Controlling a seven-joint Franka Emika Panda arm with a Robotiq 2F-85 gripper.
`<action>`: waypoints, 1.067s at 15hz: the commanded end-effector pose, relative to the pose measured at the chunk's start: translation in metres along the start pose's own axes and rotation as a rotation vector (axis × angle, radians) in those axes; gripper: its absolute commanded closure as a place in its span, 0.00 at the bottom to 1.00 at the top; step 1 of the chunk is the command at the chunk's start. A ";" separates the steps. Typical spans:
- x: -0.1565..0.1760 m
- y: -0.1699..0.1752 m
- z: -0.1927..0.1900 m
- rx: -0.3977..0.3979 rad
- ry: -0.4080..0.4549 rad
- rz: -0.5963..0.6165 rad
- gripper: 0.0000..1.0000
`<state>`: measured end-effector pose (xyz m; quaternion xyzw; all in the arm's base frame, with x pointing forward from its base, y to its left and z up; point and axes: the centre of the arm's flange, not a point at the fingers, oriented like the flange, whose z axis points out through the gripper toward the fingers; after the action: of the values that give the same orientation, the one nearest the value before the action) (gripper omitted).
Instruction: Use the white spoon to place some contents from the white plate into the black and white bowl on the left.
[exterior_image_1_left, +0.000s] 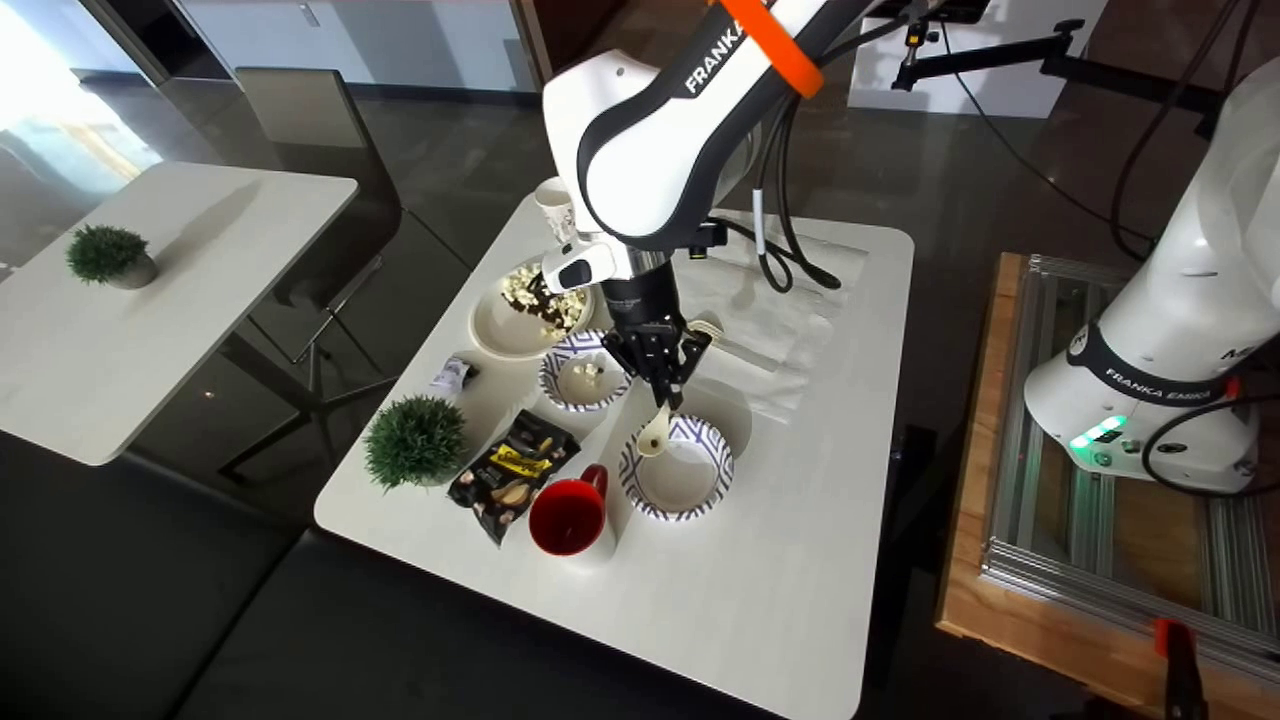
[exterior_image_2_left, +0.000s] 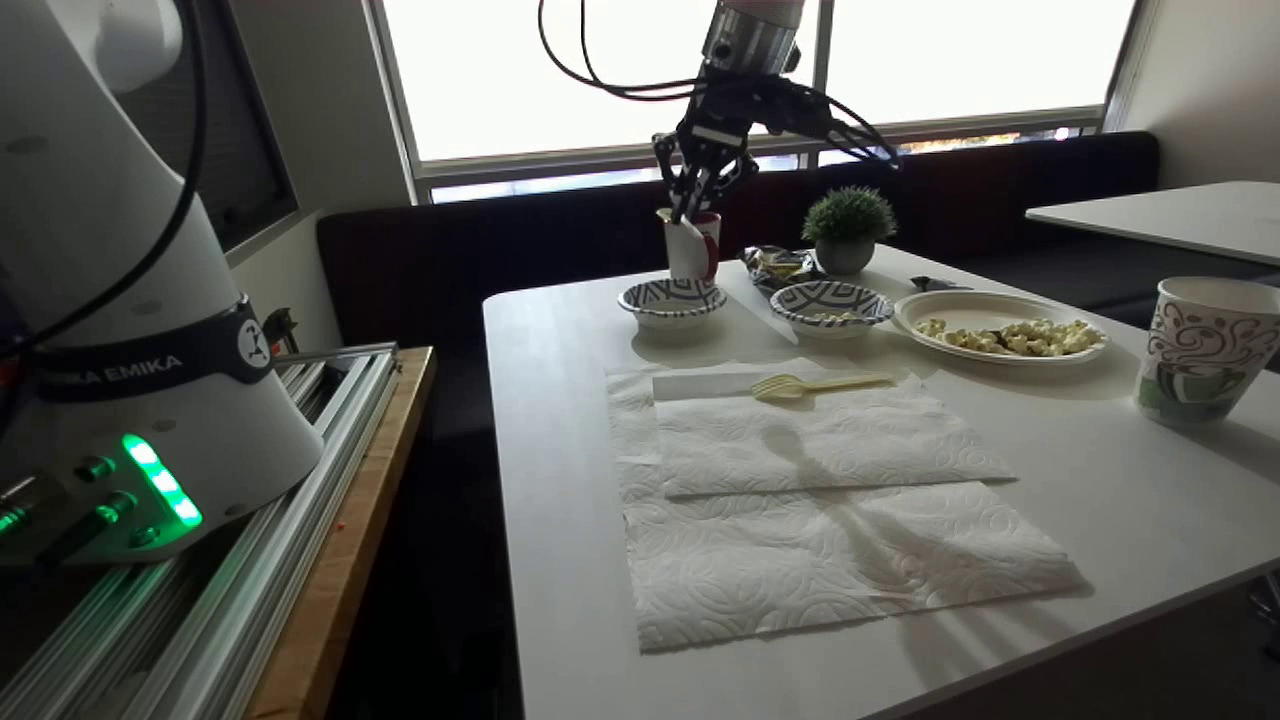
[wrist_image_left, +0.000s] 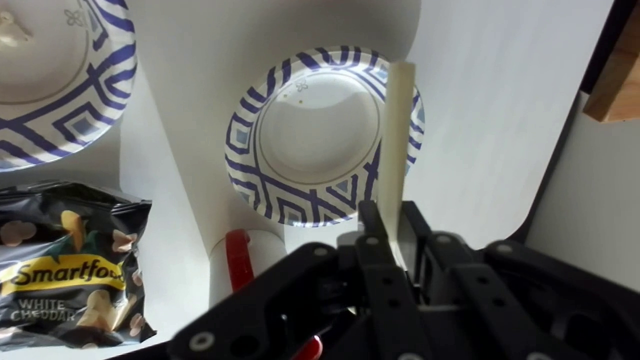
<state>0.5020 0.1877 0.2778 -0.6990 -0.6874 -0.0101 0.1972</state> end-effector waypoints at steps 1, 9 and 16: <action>-0.003 0.019 0.010 0.098 0.032 0.058 0.97; -0.031 0.030 0.039 0.341 0.119 0.140 0.97; -0.042 0.039 0.049 0.515 0.233 0.225 0.97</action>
<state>0.5111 0.1614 0.2146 -0.6945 -0.5903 0.1008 0.3988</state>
